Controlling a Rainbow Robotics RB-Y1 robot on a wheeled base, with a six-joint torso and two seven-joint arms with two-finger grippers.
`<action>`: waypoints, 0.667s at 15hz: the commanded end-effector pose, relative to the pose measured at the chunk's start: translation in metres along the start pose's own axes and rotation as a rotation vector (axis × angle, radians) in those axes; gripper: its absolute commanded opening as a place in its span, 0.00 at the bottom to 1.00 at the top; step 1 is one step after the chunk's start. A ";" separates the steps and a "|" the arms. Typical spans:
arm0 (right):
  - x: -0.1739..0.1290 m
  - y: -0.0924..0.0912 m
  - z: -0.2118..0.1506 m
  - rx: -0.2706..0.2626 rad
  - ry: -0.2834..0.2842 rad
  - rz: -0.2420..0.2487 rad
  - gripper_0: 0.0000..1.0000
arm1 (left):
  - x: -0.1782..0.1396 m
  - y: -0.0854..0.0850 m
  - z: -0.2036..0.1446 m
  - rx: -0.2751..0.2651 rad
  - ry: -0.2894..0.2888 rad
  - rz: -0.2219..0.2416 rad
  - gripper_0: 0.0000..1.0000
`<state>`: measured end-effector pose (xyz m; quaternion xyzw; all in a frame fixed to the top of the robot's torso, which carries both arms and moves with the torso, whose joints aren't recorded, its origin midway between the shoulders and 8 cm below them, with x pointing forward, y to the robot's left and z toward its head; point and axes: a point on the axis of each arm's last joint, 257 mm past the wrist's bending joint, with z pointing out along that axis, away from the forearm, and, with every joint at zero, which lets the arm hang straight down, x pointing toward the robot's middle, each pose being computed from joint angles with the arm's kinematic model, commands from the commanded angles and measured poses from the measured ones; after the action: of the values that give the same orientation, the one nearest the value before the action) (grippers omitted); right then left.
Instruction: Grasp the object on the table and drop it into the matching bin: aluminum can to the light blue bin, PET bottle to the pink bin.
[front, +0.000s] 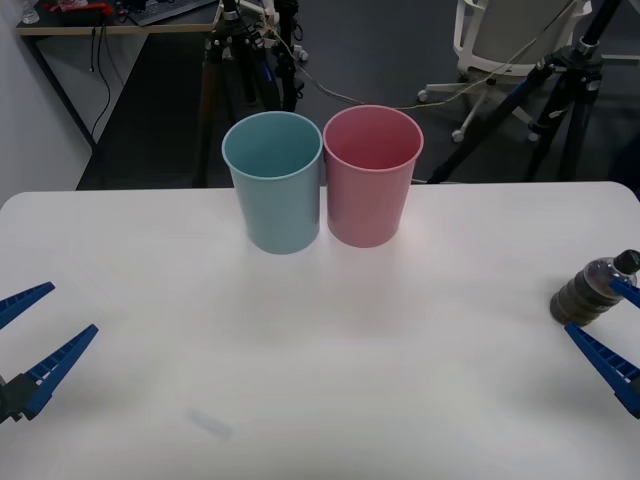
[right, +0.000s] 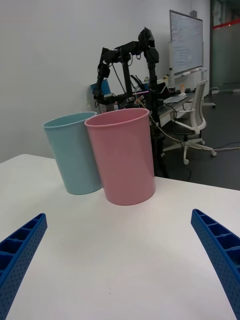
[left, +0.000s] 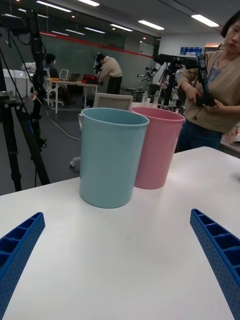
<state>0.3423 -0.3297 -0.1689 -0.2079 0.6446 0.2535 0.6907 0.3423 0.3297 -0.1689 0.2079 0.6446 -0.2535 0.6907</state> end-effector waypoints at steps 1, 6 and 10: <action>0.000 0.000 0.000 0.000 0.000 0.000 1.00 | 0.000 0.000 0.000 0.000 0.000 0.000 1.00; 0.000 0.011 0.004 -0.019 -0.037 0.061 1.00 | 0.000 0.000 0.000 0.000 0.000 0.000 1.00; 0.010 0.012 -0.017 0.021 -0.019 0.079 1.00 | 0.000 0.000 0.000 0.000 0.000 0.000 1.00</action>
<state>0.3253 -0.3266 -0.1775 -0.1770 0.6454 0.2788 0.6888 0.3422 0.3297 -0.1689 0.2079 0.6446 -0.2535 0.6907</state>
